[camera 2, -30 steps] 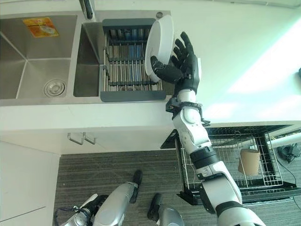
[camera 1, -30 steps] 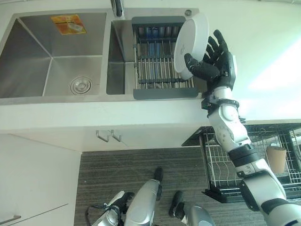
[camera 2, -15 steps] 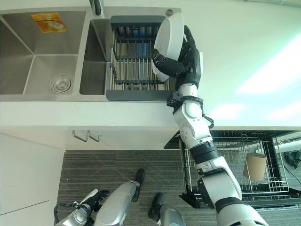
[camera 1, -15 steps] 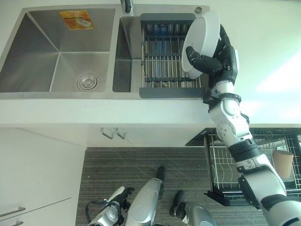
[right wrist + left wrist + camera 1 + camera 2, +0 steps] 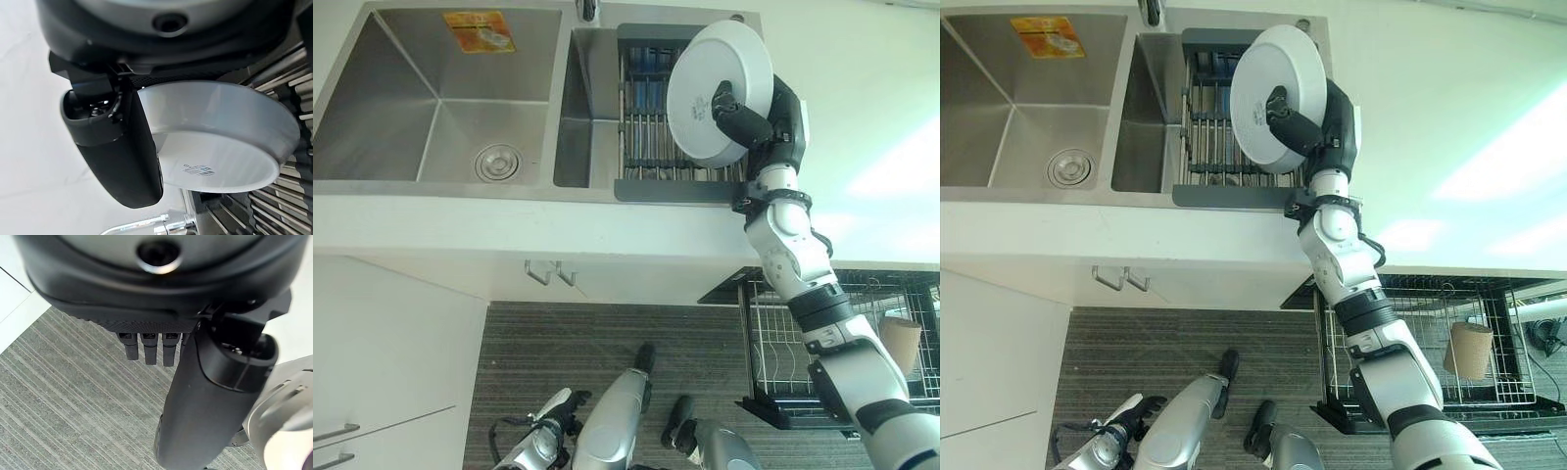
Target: Place the dishes in the dishwasher.
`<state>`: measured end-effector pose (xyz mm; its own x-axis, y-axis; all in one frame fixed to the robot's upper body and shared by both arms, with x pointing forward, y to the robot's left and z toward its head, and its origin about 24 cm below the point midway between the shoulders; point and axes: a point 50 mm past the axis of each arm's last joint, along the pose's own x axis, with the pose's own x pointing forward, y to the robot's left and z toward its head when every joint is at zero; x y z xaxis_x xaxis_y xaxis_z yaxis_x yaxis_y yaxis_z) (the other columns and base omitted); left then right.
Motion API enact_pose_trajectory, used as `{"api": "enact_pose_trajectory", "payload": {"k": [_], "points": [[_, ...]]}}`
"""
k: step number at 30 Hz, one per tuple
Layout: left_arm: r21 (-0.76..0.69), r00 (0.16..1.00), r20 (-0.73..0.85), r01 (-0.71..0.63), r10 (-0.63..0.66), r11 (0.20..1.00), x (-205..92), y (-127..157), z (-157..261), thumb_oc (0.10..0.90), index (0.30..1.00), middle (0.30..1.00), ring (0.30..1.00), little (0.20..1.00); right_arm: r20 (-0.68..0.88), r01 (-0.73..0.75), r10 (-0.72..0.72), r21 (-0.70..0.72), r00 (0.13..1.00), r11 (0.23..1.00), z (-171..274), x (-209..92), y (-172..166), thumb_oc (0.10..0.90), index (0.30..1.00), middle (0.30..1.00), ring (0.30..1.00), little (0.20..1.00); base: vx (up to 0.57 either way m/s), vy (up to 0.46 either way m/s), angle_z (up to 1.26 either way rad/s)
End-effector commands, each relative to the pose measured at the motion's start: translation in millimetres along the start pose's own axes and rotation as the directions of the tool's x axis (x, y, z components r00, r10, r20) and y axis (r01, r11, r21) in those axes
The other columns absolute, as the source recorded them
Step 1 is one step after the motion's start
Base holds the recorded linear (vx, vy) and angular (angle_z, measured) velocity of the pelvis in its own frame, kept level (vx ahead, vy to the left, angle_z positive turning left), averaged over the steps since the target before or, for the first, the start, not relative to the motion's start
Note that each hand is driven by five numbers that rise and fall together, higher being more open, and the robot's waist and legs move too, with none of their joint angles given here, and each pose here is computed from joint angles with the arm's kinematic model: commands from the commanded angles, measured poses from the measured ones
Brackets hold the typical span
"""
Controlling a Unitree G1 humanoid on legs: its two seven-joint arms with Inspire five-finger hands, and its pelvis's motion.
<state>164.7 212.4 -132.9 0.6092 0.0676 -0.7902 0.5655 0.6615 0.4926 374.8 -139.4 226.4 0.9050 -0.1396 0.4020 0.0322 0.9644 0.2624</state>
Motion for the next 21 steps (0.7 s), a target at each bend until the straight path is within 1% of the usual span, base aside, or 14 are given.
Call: {"api": "enact_pose_trajectory", "payload": {"k": [1, 3, 5, 6, 7, 8, 13, 15, 18, 19, 20, 21], "points": [[0.039, 1.000, -0.013, 0.020, -0.019, 0.999, -8, -19, -15, 0.800, 0.900, 0.900, 0.900, 0.900, 0.371, -0.176, 0.119, 0.122, 0.921, 0.977, 70, 0, 28, 0.400, 0.300, 0.300, 0.300, 0.300, -0.03, -0.049, -0.05], [0.038, 1.000, -0.016, 0.023, -0.023, 0.999, -8, -21, -17, 0.800, 0.900, 0.900, 0.900, 0.900, 0.403, -0.200, 0.124, 0.151, 0.907, 0.968, 72, -4, 31, 0.400, 0.300, 0.300, 0.300, 0.300, -0.03, -0.052, -0.07], [0.037, 0.999, -0.026, 0.031, -0.030, 0.999, -9, -24, -18, 0.800, 0.900, 0.900, 0.900, 0.900, 0.447, -0.240, 0.130, 0.198, 0.885, 0.951, 75, -15, 35, 0.400, 0.300, 0.300, 0.300, 0.300, -0.06, -0.086, -0.20], [0.034, 0.999, -0.036, 0.035, -0.033, 0.999, -9, -26, -19, 0.800, 0.900, 0.900, 0.900, 0.900, 0.464, -0.294, 0.127, 0.307, 0.877, 0.905, 77, -23, 36, 0.400, 0.300, 0.300, 0.300, 0.300, -0.07, -0.084, -0.25], [0.031, 0.999, -0.038, 0.035, -0.034, 0.999, -9, -27, -19, 0.800, 0.900, 0.900, 0.900, 0.900, 0.469, -0.301, 0.125, 0.321, 0.874, 0.898, 78, -25, 36, 0.400, 0.300, 0.300, 0.300, 0.300, -0.07, -0.098, -0.30], [0.019, 0.998, -0.052, 0.038, -0.037, 0.999, -9, -28, -21, 0.800, 0.900, 0.900, 0.900, 0.900, 0.491, -0.324, 0.117, 0.361, 0.863, 0.874, 80, -31, 36, 0.400, 0.300, 0.300, 0.300, 0.300, -0.04, -0.061, -0.25], [-0.026, 0.991, -0.118, 0.058, -0.060, 0.998, -10, -35, -28, 0.800, 0.900, 0.900, 0.900, 0.900, 0.544, -0.334, 0.070, 0.403, 0.836, 0.852, 87, -51, 25, 0.400, 0.300, 0.300, 0.300, 0.300, -0.03, -0.067, -0.35], [-0.032, 0.989, -0.132, 0.062, -0.065, 0.998, -10, -38, -29, 0.800, 0.900, 0.900, 0.900, 0.900, 0.562, -0.334, 0.063, 0.395, 0.825, 0.856, 90, -57, 19, 0.400, 0.300, 0.300, 0.300, 0.300, -0.01, -0.069, -0.51], [-0.045, 0.987, -0.145, 0.066, -0.072, 0.997, -9, -41, -28, 0.800, 0.900, 0.900, 0.900, 0.900, 0.588, -0.319, 0.075, 0.322, 0.805, 0.891, 95, -67, 5, 0.400, 0.300, 0.300, 0.300, 0.300, -0.01, -0.064, -0.70], [-0.054, 0.985, -0.156, 0.064, -0.072, 0.996, -10, -42, -30, 0.800, 0.900, 0.900, 0.900, 0.900, 0.598, -0.304, 0.091, 0.266, 0.797, 0.915, 97, -72, -4, 0.400, 0.300, 0.300, 0.300, 0.300, -0.02, -0.110, -0.59], [-0.081, 0.982, -0.172, 0.059, -0.073, 0.995, -11, -44, -34, 0.800, 0.900, 0.900, 0.900, 0.900, 0.607, -0.229, 0.078, 0.176, 0.791, 0.957, 97, -80, -27, 0.400, 0.300, 0.300, 0.300, 0.300, -0.02, -0.115, -0.48], [-0.109, 0.981, -0.181, 0.054, -0.074, 0.993, -13, -45, -37, 0.800, 0.900, 0.900, 0.900, 0.900, 0.606, -0.184, 0.058, 0.148, 0.794, 0.972, 96, -86, -42, 0.400, 0.300, 0.300, 0.300, 0.300, -0.02, -0.109, -0.37]]}}
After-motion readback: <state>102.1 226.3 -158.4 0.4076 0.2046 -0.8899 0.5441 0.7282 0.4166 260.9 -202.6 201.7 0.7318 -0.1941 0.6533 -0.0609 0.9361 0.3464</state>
